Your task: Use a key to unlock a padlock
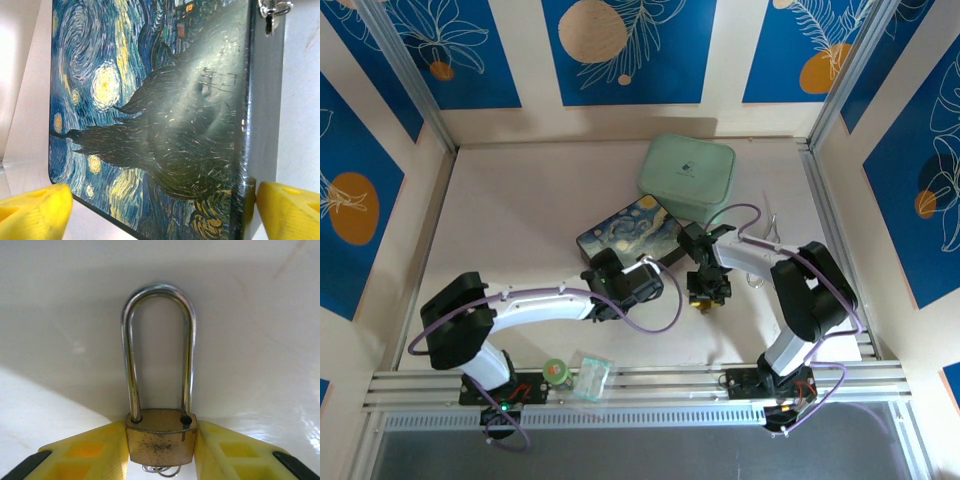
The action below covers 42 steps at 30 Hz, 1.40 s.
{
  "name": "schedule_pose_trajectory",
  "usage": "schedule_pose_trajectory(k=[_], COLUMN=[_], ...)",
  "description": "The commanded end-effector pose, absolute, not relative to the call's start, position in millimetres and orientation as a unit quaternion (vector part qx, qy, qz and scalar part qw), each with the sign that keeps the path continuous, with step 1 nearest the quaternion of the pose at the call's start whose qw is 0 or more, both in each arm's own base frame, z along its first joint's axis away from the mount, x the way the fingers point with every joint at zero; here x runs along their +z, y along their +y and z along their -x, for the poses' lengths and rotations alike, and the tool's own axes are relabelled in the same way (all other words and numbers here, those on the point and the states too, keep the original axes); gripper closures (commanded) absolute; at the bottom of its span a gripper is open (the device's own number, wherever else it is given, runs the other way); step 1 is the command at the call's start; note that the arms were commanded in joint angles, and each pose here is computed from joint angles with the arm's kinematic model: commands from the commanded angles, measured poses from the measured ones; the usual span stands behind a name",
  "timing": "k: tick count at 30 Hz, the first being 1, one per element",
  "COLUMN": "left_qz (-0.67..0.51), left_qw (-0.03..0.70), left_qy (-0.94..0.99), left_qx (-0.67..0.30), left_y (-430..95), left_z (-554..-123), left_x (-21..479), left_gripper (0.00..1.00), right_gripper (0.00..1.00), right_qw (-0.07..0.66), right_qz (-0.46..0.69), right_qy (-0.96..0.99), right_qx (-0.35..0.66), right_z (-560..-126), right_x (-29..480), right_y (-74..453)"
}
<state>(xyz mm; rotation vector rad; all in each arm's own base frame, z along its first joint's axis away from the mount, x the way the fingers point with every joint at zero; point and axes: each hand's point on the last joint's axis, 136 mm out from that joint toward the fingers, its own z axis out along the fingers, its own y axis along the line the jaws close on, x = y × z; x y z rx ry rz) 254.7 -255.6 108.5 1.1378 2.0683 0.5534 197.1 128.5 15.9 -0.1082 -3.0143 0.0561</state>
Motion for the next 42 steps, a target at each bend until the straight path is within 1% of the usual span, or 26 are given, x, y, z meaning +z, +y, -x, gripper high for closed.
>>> schedule_pose_trajectory(k=[1,6,10,12,14,16,18,22,24,28,30,33,35,38,40,42], left_qz=[-0.424,-0.370,-0.325,-0.308,-0.292,-0.282,-0.266,-0.231,-0.230,-0.230,-0.214,-0.157,-0.096,-0.032,-0.006,0.020], left_qw=[0.335,0.344,0.341,0.341,0.342,0.342,0.343,0.338,0.342,0.373,0.394,0.447,0.490,0.548,0.576,0.581], left_qy=[0.798,0.818,0.835,0.840,0.845,0.849,0.853,0.864,0.864,0.870,0.873,0.871,0.860,0.827,0.806,0.801], left_qx=[0.267,0.275,0.285,0.287,0.289,0.288,0.290,0.293,0.291,0.225,0.193,0.130,0.102,0.122,0.138,0.141], left_y=[-235,-207,-184,-176,-167,-160,-151,-129,-126,-137,-135,-125,-108,-74,-52,-34], left_z=[-264,-273,-281,-284,-287,-291,-294,-299,-299,-295,-292,-294,-297,-308,-318,-328], left_x=[110,122,128,129,129,128,130,132,135,143,153,175,196,212,208,196], left_gripper=[0.03,0.00,0.00,0.00,0.00,0.00,0.00,0.00,0.00,0.00,0.00,0.00,0.00,0.01,0.01,0.00], right_gripper=[0.61,0.59,0.59,0.57,0.49,0.45,0.38,0.25,0.20,0.07,0.03,0.01,0.01,0.01,0.00,0.00], right_qw=[0.084,0.086,0.081,0.077,0.070,0.062,0.047,-0.001,-0.027,-0.076,-0.100,-0.154,-0.214,-0.332,-0.402,-0.450], right_qz=[0.020,0.016,0.015,0.012,0.011,0.012,0.011,0.008,0.008,0.017,0.017,0.030,0.022,0.026,0.061,0.049], right_qy=[-0.994,-0.994,-0.995,-0.996,-0.996,-0.997,-0.998,-1.000,-1.000,-0.997,-0.994,-0.987,-0.975,-0.942,-0.913,-0.892], right_qx=[0.065,0.058,0.057,0.053,0.045,0.041,0.036,0.013,-0.002,-0.021,-0.031,-0.043,-0.056,-0.045,-0.011,-0.008], right_z=[-191,-193,-196,-197,-198,-200,-204,-217,-225,-240,-251,-278,-301,-336,-353,-363], right_x=[15,11,14,16,18,22,27,44,54,73,80,92,106,125,132,134], right_y=[111,115,115,117,120,121,122,126,129,128,125,113,106,84,59,48])
